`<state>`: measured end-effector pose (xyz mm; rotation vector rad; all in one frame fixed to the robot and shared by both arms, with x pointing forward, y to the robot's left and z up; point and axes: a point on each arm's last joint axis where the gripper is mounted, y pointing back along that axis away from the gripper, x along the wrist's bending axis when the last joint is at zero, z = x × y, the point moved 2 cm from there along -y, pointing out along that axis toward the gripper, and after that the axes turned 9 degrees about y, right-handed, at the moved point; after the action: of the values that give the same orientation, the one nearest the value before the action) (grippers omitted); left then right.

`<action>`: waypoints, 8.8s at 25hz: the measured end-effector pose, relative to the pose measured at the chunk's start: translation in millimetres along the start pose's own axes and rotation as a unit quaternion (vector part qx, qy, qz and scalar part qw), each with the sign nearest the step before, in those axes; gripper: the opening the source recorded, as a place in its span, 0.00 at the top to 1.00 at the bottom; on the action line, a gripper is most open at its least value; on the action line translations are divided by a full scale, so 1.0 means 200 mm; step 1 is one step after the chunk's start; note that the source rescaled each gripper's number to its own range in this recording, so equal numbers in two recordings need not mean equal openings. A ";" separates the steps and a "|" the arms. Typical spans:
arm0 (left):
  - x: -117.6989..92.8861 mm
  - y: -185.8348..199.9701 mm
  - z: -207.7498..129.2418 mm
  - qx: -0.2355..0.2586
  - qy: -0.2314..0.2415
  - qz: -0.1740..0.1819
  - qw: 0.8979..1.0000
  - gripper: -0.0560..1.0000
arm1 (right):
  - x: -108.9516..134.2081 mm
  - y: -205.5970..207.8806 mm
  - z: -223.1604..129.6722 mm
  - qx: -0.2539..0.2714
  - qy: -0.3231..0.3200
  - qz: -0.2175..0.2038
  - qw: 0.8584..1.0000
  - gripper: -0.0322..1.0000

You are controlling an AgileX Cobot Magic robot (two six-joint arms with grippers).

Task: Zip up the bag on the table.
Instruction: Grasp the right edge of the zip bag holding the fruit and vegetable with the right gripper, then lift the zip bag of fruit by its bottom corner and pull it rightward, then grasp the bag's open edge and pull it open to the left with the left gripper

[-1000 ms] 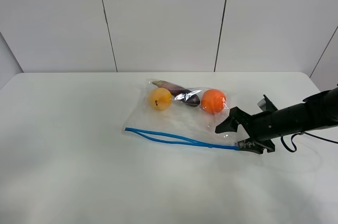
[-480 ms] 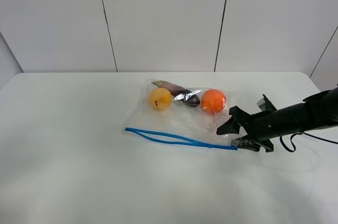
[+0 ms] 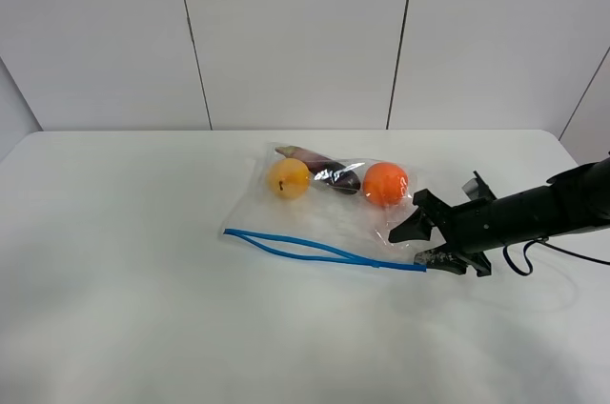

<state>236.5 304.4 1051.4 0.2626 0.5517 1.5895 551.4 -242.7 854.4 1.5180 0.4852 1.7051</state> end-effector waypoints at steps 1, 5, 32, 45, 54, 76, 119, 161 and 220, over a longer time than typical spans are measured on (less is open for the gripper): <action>0.00 0.00 0.00 0.000 0.000 0.000 1.000 0.00 | 0.00 0.00 0.00 0.000 0.000 0.001 1.000 0.34; 0.00 0.00 0.00 0.000 0.000 0.000 1.000 0.00 | 0.02 0.00 0.00 0.004 0.000 0.020 1.000 0.37; 0.00 0.00 0.00 0.000 0.000 0.000 1.000 0.00 | 0.06 0.00 0.02 -0.020 -0.002 0.059 0.998 0.64; 0.00 0.00 0.00 0.000 -0.002 0.000 1.000 0.00 | 0.05 0.00 0.02 -0.022 0.001 0.045 0.999 0.97; 0.00 0.00 0.00 0.000 -0.002 0.000 1.000 0.00 | 0.08 0.01 0.02 -0.014 0.022 0.072 0.997 0.97; 0.00 0.00 0.00 0.000 -0.006 0.000 1.000 0.00 | 0.16 0.10 0.08 -0.070 0.032 0.127 0.989 0.97; -0.03 0.00 0.06 -0.010 -0.007 -0.016 1.000 0.00 | 0.16 0.14 0.08 -0.065 0.048 0.162 0.983 0.97; -1.04 -0.68 0.61 0.059 -0.262 -0.311 0.912 0.00 | 0.15 0.13 0.06 -0.050 0.070 0.147 0.985 0.97; -1.71 -1.50 -0.10 0.089 -0.446 -0.348 0.820 0.00 | 0.18 0.14 0.03 -0.020 0.061 0.184 0.981 0.97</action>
<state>523.4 -32.3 939.2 0.7958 0.0179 0.5684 548.8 -233.4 900.0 1.5504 0.2366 2.0880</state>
